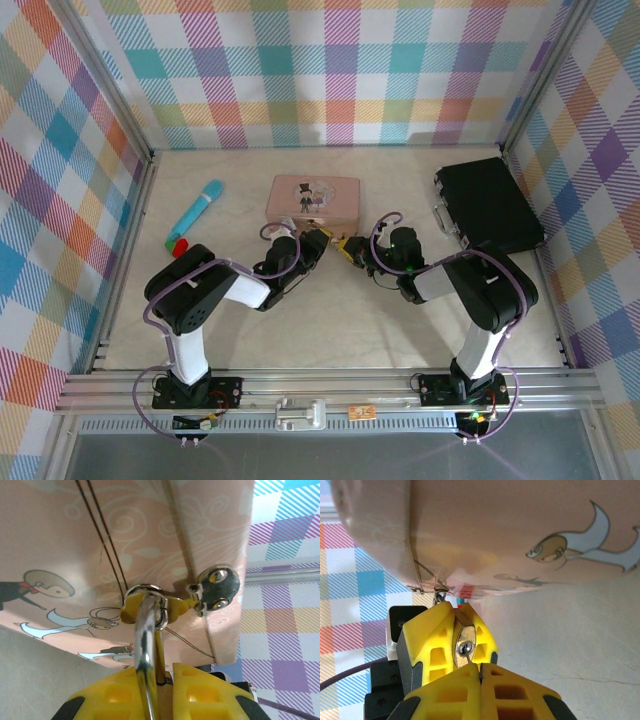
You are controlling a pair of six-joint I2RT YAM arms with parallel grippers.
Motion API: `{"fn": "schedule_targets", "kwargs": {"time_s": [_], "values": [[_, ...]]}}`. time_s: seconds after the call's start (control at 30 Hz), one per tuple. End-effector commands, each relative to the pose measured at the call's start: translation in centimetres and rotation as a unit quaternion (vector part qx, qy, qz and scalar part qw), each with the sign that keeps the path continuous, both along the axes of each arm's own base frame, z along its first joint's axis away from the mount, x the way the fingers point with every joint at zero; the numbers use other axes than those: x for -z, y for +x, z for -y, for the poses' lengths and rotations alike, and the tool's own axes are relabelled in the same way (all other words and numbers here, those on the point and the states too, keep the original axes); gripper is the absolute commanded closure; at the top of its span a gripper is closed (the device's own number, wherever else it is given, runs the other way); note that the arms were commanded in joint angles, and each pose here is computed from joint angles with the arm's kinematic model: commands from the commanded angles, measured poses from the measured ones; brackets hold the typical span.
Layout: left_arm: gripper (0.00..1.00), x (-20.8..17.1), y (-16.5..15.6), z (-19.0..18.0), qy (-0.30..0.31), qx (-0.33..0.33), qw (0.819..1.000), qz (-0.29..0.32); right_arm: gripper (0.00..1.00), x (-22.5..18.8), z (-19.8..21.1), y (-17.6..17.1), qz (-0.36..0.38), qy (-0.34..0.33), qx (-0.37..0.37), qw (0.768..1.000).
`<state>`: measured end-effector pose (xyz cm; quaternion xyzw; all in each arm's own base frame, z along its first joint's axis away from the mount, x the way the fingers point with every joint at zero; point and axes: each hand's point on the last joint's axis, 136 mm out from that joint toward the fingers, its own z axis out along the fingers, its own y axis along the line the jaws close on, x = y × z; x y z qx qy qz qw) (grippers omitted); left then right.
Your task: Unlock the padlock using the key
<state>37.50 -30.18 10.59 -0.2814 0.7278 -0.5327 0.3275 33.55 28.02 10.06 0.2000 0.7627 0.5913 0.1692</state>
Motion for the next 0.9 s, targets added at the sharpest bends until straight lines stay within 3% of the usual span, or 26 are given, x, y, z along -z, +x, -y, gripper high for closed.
{"fn": "schedule_targets", "kwargs": {"time_s": [0.0,0.13,0.5,0.73,0.87], "values": [[1.00,-6.2,-2.6,5.4,-0.103,0.101,0.987,0.067,1.00,-0.9,-1.6,0.1,-0.020,0.031,-0.005,0.999],[1.00,-6.3,-2.8,5.7,-0.107,0.106,0.986,0.069,1.00,-1.2,-1.8,0.2,-0.036,0.044,-0.004,0.998],[1.00,-6.5,-4.1,5.2,-0.120,0.121,0.984,0.054,1.00,-0.1,-1.4,0.7,0.026,-0.033,-0.017,0.999],[1.00,-6.6,-3.9,5.7,-0.127,0.128,0.982,0.048,1.00,-0.4,-1.4,0.6,0.136,-0.132,-0.052,0.980],[1.00,-5.7,-3.9,5.5,-0.113,0.122,0.985,0.040,1.00,-1.2,-1.4,0.4,0.164,-0.152,-0.055,0.973]]}}
